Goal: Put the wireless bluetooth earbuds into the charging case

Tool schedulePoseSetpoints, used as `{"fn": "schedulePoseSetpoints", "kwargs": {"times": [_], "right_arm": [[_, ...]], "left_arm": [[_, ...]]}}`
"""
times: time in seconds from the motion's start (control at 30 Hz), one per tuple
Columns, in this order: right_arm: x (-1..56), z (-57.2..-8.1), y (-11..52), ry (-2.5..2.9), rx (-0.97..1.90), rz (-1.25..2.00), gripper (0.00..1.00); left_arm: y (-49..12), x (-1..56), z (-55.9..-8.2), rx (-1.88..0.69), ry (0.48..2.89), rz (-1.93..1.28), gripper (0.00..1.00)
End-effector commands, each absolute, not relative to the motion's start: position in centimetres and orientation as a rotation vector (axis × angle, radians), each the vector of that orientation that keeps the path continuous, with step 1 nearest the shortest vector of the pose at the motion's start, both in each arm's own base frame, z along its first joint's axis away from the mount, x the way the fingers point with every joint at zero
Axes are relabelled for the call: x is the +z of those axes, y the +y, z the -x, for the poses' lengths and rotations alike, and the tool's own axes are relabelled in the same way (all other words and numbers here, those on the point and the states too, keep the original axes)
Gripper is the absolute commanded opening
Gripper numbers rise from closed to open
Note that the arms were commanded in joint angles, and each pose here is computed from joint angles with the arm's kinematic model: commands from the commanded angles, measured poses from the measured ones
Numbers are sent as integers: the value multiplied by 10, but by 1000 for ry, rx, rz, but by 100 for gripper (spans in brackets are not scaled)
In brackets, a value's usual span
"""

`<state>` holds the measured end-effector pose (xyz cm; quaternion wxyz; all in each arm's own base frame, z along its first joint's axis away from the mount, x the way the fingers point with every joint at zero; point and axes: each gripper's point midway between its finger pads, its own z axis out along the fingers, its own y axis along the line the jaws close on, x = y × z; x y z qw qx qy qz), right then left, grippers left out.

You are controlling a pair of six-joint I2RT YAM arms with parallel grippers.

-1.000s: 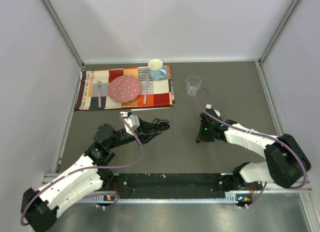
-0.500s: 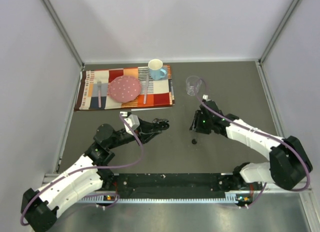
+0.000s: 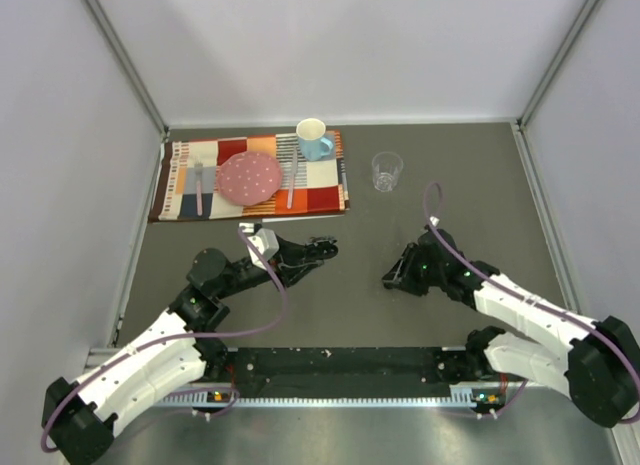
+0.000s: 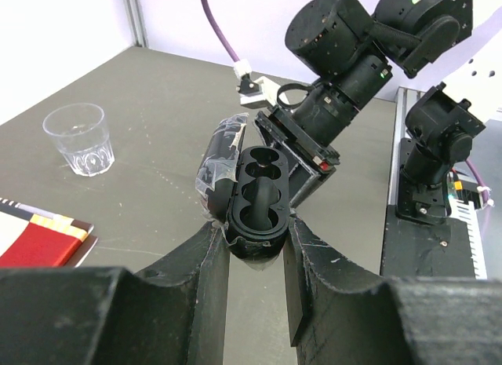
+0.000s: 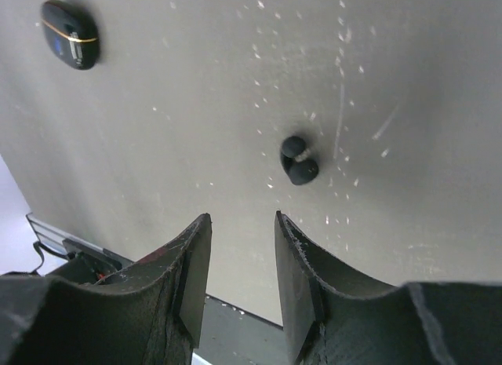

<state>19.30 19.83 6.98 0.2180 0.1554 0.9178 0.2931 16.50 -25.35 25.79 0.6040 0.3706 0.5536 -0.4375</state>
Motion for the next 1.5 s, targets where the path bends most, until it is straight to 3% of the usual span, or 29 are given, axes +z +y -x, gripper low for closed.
{"fn": "schedulePoseSetpoints", "kwargs": {"times": [0.0, 0.77, 1.23, 1.47], "right_arm": [[76, -197, 208, 2485, 906, -534, 38], [39, -188, 207, 2615, 819, -602, 35], [18, -205, 184, 2598, 591, -589, 34], [19, -219, 172, 2567, 536, -579, 25]], "left_arm": [[-255, 266, -166, -1019, 1250, -846, 0], [-256, 262, -168, -1018, 1273, -845, 0], [-256, 261, -169, -1008, 1276, -845, 0], [-255, 260, -170, -1005, 1281, -844, 0]]}}
